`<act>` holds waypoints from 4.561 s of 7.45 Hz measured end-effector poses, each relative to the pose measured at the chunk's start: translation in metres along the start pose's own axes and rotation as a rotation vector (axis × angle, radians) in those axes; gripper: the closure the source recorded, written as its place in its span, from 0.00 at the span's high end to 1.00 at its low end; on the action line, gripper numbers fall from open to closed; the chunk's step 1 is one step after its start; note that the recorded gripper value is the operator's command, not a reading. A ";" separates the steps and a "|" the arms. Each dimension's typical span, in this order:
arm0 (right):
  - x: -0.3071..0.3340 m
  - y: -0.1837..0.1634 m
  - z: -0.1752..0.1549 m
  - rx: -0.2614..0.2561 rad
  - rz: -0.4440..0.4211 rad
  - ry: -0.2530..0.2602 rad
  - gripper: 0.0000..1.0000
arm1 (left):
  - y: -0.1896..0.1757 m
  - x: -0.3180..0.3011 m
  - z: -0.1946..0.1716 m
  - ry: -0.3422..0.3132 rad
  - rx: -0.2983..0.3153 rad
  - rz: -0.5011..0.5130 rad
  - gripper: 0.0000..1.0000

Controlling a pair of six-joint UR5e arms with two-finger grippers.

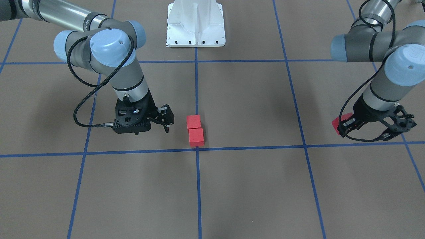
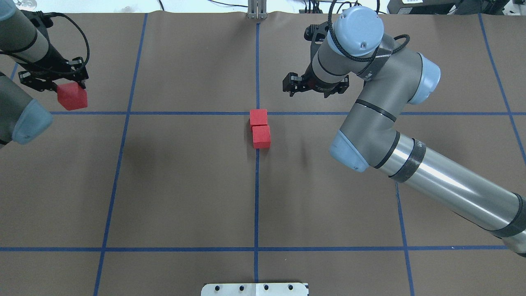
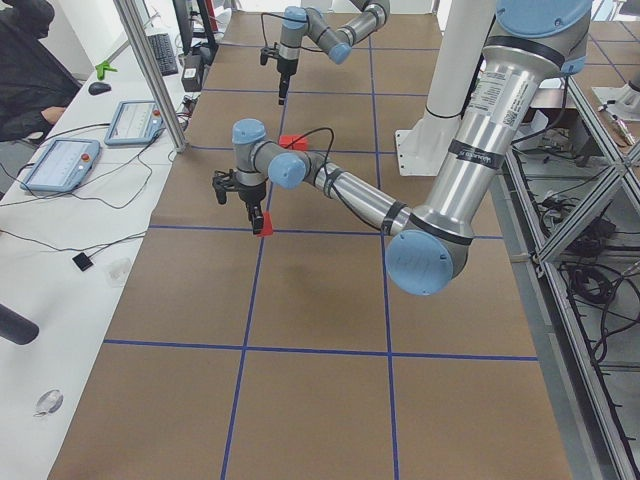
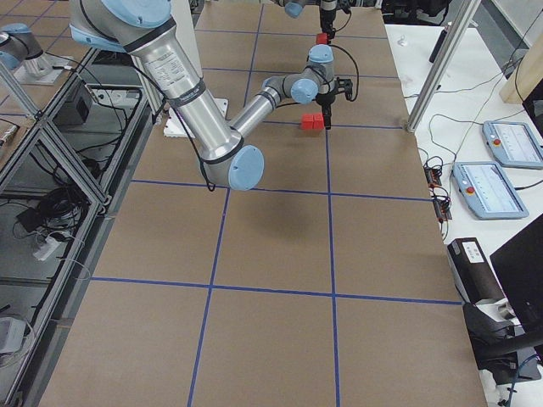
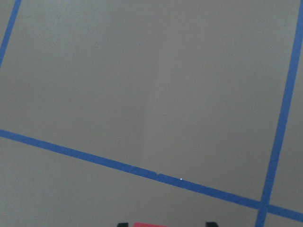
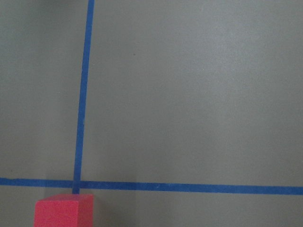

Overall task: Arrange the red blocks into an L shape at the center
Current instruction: 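Close the left gripper on the red cube and lift it, then carry the red cube with the left gripper toward the center cubes, then lower the cube beside the farther center cube and open the left gripper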

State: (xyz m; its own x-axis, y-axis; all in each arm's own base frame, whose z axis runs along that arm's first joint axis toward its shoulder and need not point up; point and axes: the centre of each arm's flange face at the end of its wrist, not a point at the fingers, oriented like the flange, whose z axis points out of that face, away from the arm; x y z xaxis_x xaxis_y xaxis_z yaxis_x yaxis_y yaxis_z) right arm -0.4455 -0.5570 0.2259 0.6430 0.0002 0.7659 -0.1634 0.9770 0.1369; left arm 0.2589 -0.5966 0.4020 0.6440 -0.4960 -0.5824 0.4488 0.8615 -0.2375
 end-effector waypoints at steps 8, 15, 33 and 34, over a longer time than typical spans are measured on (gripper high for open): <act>0.107 -0.040 -0.027 -0.141 0.002 -0.044 0.99 | 0.101 0.174 0.018 -0.006 -0.065 -0.880 0.00; 0.068 -0.002 -0.034 -0.161 -0.062 -0.096 0.99 | 0.192 0.256 0.037 -0.142 -0.058 -1.086 0.00; 0.090 0.008 -0.019 -0.168 -0.070 -0.017 0.99 | 0.214 0.336 0.053 -0.129 -0.063 -1.220 0.00; 0.090 0.008 -0.020 -0.168 -0.070 -0.017 0.99 | 0.215 0.336 0.053 -0.128 -0.065 -1.219 0.00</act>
State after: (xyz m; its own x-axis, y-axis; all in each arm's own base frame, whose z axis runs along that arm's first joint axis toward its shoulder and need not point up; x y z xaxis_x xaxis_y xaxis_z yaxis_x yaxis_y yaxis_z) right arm -0.3745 -0.5452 0.2834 0.6352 -0.0714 0.7691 0.0095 0.9964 0.0847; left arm 0.6049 -0.5840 0.1962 -0.1176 -0.9848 0.1277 0.7708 -0.1716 -0.6136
